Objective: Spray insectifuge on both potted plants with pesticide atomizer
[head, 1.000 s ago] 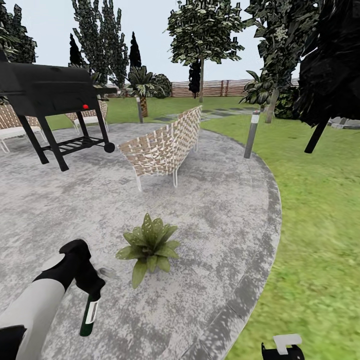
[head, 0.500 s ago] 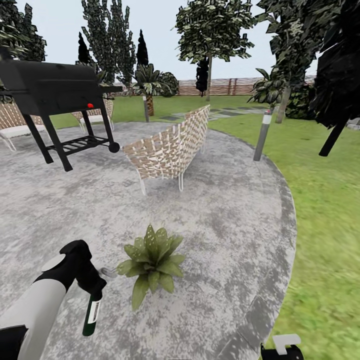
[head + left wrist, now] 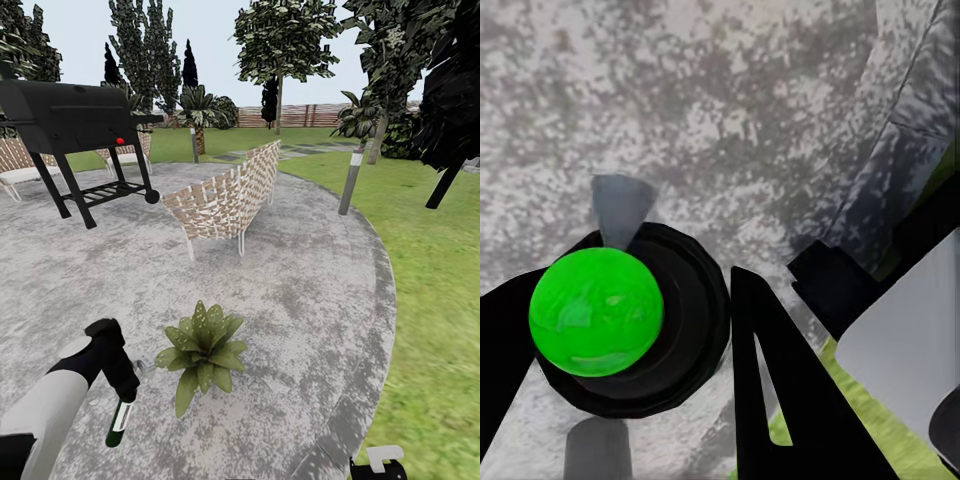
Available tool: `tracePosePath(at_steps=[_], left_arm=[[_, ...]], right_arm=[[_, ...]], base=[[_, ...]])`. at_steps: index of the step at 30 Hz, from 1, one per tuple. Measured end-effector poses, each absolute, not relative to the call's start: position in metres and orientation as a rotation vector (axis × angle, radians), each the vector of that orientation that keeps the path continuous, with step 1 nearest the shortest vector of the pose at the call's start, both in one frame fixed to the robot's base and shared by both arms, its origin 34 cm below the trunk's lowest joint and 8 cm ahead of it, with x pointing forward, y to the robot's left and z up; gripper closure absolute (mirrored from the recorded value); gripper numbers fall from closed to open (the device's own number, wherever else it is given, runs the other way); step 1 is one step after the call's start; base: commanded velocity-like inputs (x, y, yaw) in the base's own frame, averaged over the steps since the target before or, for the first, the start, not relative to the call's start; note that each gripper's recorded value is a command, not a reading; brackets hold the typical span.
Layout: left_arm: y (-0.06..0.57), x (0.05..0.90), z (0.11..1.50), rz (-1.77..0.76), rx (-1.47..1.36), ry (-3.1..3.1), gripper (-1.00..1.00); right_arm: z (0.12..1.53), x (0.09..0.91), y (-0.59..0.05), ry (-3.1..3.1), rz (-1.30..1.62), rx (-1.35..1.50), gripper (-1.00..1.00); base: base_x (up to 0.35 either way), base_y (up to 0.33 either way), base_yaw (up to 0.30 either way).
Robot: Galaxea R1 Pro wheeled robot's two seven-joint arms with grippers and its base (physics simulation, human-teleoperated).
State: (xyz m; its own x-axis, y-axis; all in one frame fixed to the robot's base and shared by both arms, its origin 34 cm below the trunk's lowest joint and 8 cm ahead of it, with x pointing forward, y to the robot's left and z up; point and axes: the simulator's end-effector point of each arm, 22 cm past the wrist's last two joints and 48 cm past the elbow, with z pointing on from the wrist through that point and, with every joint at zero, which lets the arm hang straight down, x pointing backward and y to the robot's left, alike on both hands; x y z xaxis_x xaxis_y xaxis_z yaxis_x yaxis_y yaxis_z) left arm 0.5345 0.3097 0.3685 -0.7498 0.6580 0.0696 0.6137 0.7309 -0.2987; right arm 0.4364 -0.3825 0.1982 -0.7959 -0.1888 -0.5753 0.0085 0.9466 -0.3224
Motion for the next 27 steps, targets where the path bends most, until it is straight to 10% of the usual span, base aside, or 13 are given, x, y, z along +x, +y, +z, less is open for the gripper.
tracePosePath(at_steps=[27], left_arm=[[0.343, 0.49, 0.342, 0.358, -1.01, -2.703, 1.0]], right_arm=[[0.198, 0.436, -0.383, 2.462, -0.411, -0.127, -1.0]], base=[[0.163, 0.0, 0.0]])
